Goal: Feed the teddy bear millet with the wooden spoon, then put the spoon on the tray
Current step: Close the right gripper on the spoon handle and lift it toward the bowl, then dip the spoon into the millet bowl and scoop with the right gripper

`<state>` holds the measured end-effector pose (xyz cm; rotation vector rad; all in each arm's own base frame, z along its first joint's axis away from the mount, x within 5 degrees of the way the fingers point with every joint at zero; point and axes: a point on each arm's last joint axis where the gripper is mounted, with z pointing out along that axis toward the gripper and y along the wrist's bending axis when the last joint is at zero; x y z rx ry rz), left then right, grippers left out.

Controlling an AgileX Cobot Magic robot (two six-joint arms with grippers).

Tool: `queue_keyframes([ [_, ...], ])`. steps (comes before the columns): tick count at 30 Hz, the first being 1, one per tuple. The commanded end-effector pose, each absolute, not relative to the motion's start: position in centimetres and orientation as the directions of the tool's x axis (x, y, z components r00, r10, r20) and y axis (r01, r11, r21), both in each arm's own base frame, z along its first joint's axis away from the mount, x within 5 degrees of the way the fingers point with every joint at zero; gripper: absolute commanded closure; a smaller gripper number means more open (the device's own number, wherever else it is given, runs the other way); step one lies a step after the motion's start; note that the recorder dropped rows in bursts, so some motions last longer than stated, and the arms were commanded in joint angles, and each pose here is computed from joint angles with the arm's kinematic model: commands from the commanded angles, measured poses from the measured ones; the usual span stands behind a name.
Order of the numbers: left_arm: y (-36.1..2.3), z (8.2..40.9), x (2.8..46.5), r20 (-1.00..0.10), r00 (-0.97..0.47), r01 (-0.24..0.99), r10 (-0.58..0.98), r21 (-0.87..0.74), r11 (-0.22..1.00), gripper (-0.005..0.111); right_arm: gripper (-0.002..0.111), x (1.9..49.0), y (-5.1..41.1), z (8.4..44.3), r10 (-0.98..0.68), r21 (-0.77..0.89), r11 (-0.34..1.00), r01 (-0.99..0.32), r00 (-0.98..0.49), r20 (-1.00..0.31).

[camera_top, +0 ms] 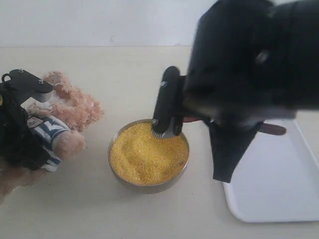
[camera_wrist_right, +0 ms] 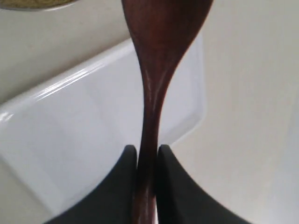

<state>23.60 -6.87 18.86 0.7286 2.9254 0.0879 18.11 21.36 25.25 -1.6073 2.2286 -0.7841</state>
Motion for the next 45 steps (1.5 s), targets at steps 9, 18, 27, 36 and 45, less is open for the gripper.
queue_keyframes([
  [9,-7.0,18.9,23.6,-0.11,-0.877,0.461,0.468,0.087,0.883,0.103,0.109,16.7,27.9,20.4,-0.926,-0.742,-0.289,-0.605,-0.019,0.377],
  [18,-7.0,18.9,23.6,-0.11,-0.877,0.461,0.467,0.083,0.884,0.103,0.109,17.1,28.4,17.5,-0.847,-0.662,-0.452,-0.598,0.054,0.529],
  [27,-7.1,18.9,23.7,-0.118,-0.879,0.457,0.463,0.077,0.886,0.103,0.109,16.1,27.9,16.2,-0.814,-0.52,-0.459,-0.72,0.107,0.57],
  [36,-7.2,18.9,23.7,-0.128,-0.88,0.451,0.457,0.07,0.89,0.103,0.109,15.7,27.8,16.0,-0.83,-0.494,-0.415,-0.764,0.095,0.55],
  [45,-7.2,18.9,23.7,-0.128,-0.88,0.451,0.457,0.07,0.89,0.103,0.109,17.4,28.9,17.7,-0.925,-0.453,-0.139,-0.881,-0.048,0.377],
])
